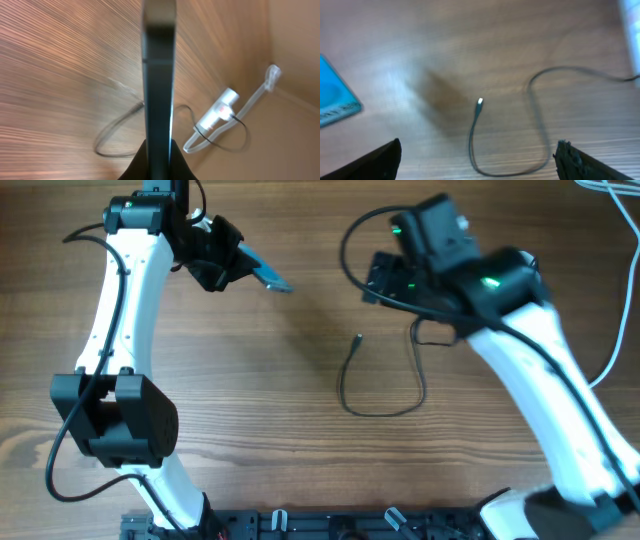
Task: Plug charger to phone and switch on socket
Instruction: 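Pull the right gripper back toward the cable, left gripper holding phone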
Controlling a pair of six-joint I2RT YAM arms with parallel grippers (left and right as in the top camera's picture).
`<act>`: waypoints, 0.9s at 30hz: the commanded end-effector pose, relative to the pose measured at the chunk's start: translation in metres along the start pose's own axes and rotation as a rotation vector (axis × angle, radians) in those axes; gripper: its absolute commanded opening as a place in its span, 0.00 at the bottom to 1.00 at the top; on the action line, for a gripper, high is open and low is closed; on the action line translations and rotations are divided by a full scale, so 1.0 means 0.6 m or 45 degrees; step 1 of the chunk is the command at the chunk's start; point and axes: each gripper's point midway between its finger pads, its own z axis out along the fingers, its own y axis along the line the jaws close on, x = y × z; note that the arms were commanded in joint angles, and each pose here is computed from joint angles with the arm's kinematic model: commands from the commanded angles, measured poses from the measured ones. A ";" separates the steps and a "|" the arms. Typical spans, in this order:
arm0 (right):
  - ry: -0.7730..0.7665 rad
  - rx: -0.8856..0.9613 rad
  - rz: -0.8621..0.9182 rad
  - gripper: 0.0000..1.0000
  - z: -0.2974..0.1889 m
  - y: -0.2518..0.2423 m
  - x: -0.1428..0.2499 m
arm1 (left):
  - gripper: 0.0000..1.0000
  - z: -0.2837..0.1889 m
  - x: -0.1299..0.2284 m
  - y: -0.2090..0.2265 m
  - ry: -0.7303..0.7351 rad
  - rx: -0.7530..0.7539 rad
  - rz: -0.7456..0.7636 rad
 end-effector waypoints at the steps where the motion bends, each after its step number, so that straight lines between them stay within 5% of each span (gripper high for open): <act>1: 0.341 -0.071 -0.041 0.90 0.112 0.034 0.078 | 0.04 -0.030 -0.037 0.035 -0.230 -0.187 0.055; 2: 0.403 -0.041 -0.026 0.84 0.140 0.033 0.093 | 0.04 -0.034 -0.044 0.046 -0.265 -0.235 0.049; 13: 0.699 0.193 0.131 0.79 0.292 0.014 0.186 | 0.04 -0.046 -0.064 0.073 -0.364 -0.352 0.040; 19: 0.738 0.253 0.188 0.47 0.332 0.007 0.206 | 0.04 -0.051 -0.073 0.081 -0.405 -0.391 0.041; 27: 0.672 0.299 0.181 0.44 0.349 -0.004 0.198 | 0.04 -0.050 -0.073 0.081 -0.405 -0.390 0.042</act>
